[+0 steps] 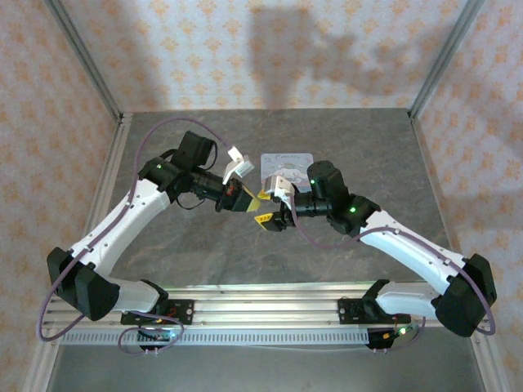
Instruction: Unlock a padlock with a key
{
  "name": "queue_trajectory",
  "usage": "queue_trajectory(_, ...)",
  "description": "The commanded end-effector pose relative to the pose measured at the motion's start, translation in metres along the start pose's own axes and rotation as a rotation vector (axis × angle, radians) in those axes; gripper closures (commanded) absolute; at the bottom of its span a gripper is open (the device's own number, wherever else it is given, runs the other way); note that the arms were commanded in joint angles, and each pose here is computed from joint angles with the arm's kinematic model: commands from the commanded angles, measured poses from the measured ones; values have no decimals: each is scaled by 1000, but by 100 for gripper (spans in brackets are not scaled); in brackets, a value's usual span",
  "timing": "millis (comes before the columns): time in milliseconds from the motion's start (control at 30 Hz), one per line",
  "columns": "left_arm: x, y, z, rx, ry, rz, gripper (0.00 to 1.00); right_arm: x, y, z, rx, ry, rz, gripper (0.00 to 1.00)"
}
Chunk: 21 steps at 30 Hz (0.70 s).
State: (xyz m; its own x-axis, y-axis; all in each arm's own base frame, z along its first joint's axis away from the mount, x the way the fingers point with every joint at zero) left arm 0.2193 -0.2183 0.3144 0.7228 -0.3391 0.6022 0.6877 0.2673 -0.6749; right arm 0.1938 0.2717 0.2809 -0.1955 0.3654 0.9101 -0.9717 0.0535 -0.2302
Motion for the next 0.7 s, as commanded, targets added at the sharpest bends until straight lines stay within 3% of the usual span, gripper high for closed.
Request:
queue_trajectory(0,3,-9,6,-29,-3,-24,100,17,1,2,25,-50,62,41)
queue_trajectory(233,3,-7,5,-26,3,-25,100,17,3,3,41,-42,71,54)
queue_trajectory(567,4,0,6,41,-10,-32,100,17,3,6,37,2,48,100)
queue_trajectory(667,7,5,10,90,-48,-38,100,11,1,4,44,60,6,100)
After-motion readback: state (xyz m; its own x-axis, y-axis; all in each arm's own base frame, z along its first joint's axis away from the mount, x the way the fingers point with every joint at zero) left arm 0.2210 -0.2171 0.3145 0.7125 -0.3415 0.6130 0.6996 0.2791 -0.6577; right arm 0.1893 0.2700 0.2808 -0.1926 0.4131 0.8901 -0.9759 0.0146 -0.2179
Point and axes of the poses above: each hand's point on the last joint's axis, 136 mm out from that joint toward the fingers, its own z axis back along the fingers, its own y axis along the line the jaws close on, x = y × z, the point moved 5 cm from there along z, back along the fingers, and after that the axes turned 9 degrees about z, right-handed, at the moved point
